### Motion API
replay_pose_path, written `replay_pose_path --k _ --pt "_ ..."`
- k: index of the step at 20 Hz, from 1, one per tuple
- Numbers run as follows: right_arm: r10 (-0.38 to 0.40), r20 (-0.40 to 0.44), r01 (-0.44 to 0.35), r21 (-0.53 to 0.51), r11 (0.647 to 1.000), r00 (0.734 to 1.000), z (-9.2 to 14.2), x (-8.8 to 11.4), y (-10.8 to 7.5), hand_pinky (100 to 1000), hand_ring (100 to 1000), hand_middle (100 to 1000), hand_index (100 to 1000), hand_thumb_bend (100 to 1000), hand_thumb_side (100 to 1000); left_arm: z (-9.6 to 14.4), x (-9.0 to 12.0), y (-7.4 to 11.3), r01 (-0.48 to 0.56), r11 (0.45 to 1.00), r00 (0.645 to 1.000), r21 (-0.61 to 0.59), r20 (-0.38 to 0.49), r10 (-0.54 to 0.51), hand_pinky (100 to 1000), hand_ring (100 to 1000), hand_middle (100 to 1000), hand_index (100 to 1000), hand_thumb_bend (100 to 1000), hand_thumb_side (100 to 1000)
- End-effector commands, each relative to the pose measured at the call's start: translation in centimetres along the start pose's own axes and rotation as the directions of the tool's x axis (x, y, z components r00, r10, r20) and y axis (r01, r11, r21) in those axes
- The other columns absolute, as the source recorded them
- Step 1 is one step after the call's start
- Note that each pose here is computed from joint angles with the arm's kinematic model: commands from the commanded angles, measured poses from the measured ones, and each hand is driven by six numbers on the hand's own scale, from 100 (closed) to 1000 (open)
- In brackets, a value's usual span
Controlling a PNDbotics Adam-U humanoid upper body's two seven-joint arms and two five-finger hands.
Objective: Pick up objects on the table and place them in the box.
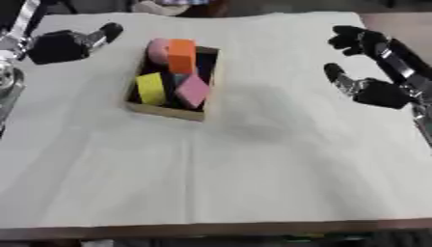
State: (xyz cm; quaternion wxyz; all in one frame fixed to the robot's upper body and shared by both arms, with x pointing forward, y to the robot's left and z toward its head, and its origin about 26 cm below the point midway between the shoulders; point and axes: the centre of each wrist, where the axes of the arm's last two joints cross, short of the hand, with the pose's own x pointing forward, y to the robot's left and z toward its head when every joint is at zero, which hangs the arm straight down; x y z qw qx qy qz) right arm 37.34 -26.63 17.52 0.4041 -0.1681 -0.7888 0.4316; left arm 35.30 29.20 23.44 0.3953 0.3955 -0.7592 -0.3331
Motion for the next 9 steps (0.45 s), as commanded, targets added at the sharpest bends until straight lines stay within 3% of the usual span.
replay_pose_path --k 1,5,9 --pt "0.007 0.013 -0.007 -0.039 0.999 1.0 0.1 0.4 -1.0 831 851 801 952 227 613 0.8 0.1 1.0 -0.079 0.993 0.997 0.083 0.034 0.076 684 637 690 806 546 675" --pt "-0.031 0.016 0.033 -0.09 0.995 0.999 0.3 0.4 -0.5 816 838 790 945 213 602 2.9 -0.8 -0.9 -0.22 0.963 0.975 0.154 -0.002 0.223 672 617 663 782 512 687" --pt "-0.114 0.019 0.115 -0.2 0.973 0.993 0.8 0.6 0.6 808 836 785 931 171 574 4.8 -1.4 -3.4 -0.352 0.909 0.928 0.225 -0.047 0.371 678 627 668 773 506 698"
